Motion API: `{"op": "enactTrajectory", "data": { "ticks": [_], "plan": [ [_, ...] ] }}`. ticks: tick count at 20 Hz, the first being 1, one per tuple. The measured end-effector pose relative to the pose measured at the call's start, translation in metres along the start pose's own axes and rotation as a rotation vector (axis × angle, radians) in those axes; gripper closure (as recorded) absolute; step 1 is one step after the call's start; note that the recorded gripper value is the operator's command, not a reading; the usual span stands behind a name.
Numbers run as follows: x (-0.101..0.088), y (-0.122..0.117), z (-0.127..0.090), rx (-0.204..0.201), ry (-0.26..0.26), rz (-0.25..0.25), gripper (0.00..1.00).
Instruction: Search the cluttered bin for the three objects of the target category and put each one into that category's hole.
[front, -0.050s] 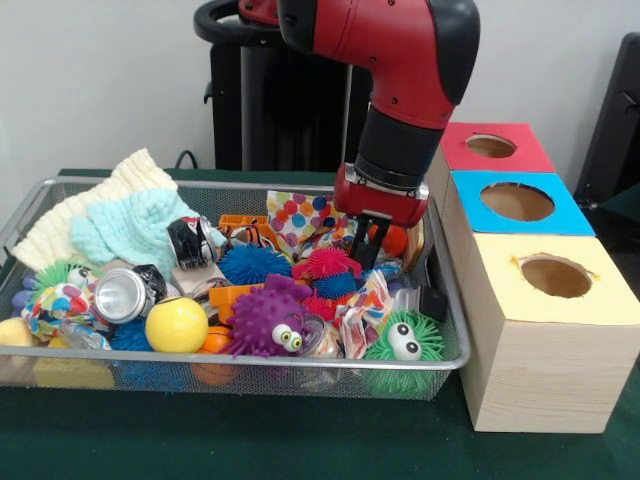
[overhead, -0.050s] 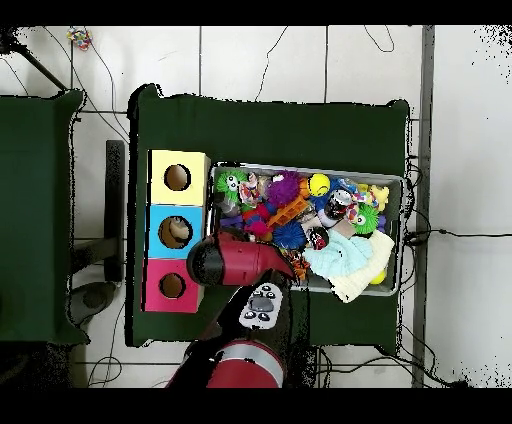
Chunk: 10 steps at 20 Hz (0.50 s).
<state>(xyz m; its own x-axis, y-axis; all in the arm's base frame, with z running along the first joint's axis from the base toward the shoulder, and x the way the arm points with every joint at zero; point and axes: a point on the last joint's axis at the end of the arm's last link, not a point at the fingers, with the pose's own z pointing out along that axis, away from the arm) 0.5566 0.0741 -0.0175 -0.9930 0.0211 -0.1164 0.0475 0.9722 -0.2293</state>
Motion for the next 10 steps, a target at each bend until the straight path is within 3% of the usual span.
{"op": "enactTrajectory", "data": {
  "ticks": [10],
  "plan": [
    [0.0079,0.0022,0.0093,-0.001,0.019,-0.004,1.00]
  ]
}}
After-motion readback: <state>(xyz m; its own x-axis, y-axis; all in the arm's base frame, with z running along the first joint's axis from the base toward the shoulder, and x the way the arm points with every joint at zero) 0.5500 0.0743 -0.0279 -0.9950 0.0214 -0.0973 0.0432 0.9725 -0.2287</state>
